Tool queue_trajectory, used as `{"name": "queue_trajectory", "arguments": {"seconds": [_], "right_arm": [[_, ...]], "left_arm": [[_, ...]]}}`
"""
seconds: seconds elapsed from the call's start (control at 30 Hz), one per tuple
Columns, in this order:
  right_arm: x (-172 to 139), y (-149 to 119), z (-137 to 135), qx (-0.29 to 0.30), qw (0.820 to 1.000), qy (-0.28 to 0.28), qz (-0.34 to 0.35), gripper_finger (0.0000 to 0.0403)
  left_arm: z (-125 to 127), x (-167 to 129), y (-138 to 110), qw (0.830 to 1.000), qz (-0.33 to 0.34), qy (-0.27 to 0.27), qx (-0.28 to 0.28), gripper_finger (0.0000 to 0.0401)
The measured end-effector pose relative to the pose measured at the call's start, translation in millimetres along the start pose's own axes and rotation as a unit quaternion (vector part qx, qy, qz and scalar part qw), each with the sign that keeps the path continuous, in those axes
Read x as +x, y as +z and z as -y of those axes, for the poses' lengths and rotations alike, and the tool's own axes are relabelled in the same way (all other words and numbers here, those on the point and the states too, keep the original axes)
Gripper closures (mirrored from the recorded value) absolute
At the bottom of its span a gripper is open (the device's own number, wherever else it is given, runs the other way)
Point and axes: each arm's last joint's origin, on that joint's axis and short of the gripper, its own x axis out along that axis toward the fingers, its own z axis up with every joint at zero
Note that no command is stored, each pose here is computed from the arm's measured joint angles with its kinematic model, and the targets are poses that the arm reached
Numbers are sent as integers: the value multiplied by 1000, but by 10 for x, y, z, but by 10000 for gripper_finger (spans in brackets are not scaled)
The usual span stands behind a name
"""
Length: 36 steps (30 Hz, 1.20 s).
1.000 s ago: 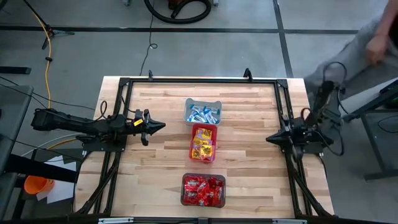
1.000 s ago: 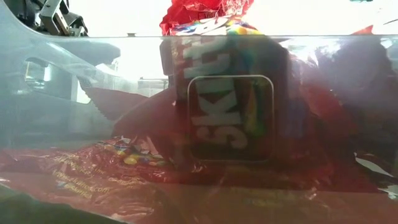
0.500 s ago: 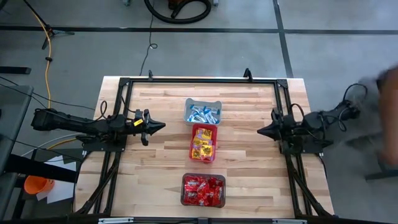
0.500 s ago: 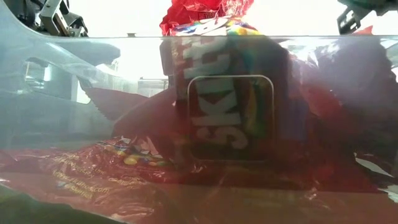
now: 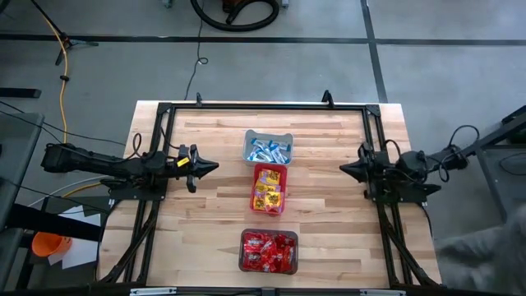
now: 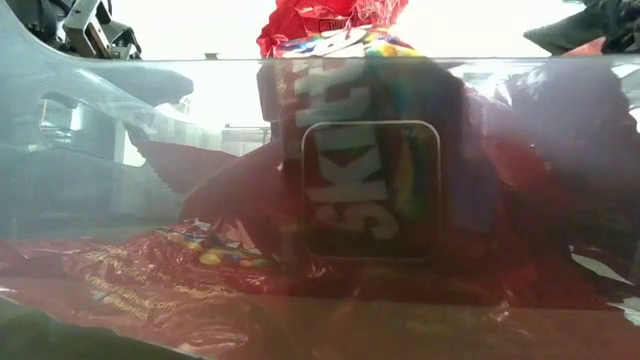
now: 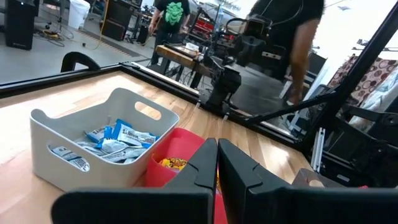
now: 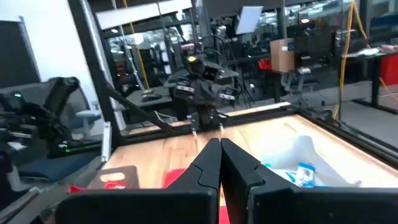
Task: Sort candy
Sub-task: Return to Home Position
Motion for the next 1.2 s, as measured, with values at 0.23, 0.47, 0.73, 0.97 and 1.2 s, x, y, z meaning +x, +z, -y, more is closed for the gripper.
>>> {"name": "queue_trajectory", "arguments": {"seconds": [0.23,0.47,0.73,0.97,1.2], "right_arm": [[14,-94,103,-9,998,-26,-48,403],[12,-185,136,-25,995,-32,-89,403],[135,-436,140,-10,1000,-7,-17,403],[142,-471,151,-32,999,-21,-36,403],[145,-476,151,-29,999,-22,-39,403]], "left_arm": [[-3,0,-7,1000,-4,1,1,400],[-4,0,-9,1000,-4,2,1,400],[-4,0,-10,1000,-5,2,1,400],[-7,2,-19,1000,-9,4,2,400],[-8,2,-19,1000,-10,4,2,400]]}}
